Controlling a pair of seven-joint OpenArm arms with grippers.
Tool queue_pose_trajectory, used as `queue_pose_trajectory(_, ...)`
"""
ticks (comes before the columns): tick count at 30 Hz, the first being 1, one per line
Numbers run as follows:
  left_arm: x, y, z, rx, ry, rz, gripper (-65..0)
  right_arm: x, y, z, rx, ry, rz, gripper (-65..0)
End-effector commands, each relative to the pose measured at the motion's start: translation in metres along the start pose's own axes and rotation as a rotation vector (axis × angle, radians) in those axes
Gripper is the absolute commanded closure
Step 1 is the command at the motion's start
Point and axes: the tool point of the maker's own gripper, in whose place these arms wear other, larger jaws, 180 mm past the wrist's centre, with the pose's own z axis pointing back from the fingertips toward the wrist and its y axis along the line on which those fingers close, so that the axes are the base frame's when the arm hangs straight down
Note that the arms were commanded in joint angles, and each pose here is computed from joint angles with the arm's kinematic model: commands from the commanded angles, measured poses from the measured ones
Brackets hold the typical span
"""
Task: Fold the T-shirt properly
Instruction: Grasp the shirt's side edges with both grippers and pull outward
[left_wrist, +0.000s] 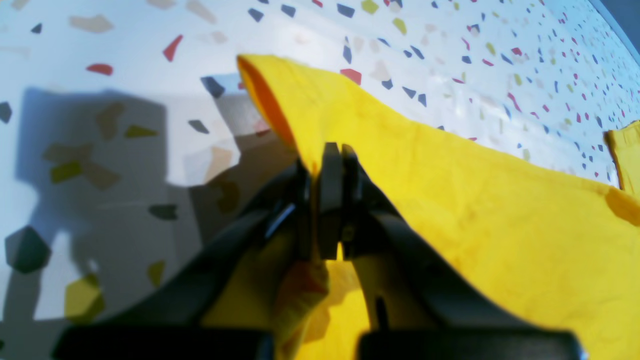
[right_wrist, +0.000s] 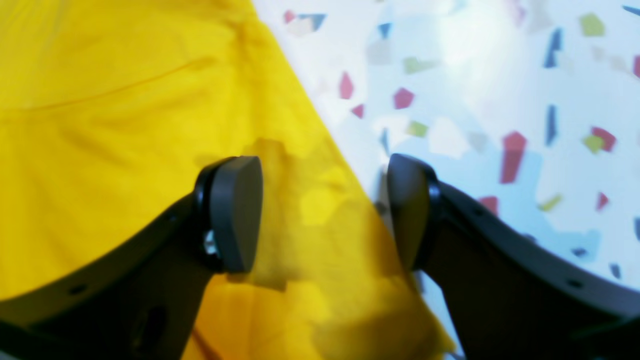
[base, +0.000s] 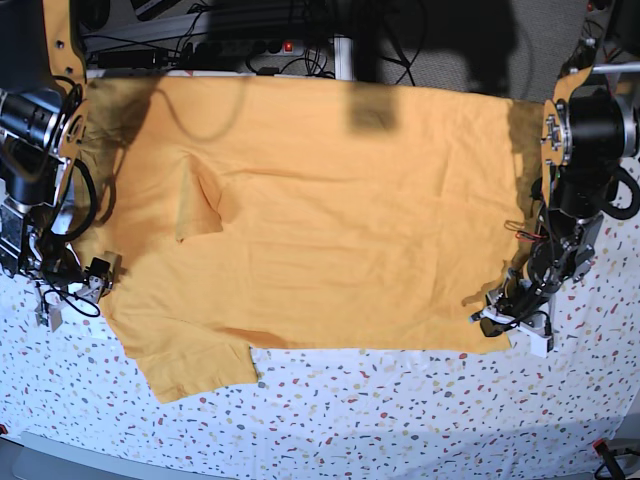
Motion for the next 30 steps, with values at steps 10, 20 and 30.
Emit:
queue_pose_trajectory(10, 0.034, -0.008, -0.002, -0.026, -0.082, -0.011, 0.0, 0.033, 0.002, 0.009, 0.03, -0.076, 0.024, -30.1)
queue_pose_trajectory(20, 0.034, -0.008, -0.002, -0.026, -0.081, -0.011, 0.0, 0.037, 0.005, 0.01, 0.041, -0.087, 0.034, 0.0)
queue_pose_trajectory(30, 0.033, -0.021, -0.002, -0.054, 0.007, -0.052, 0.0, 0.062, 0.019, 0.024, 0.108, -0.133, 0.056, 0.0)
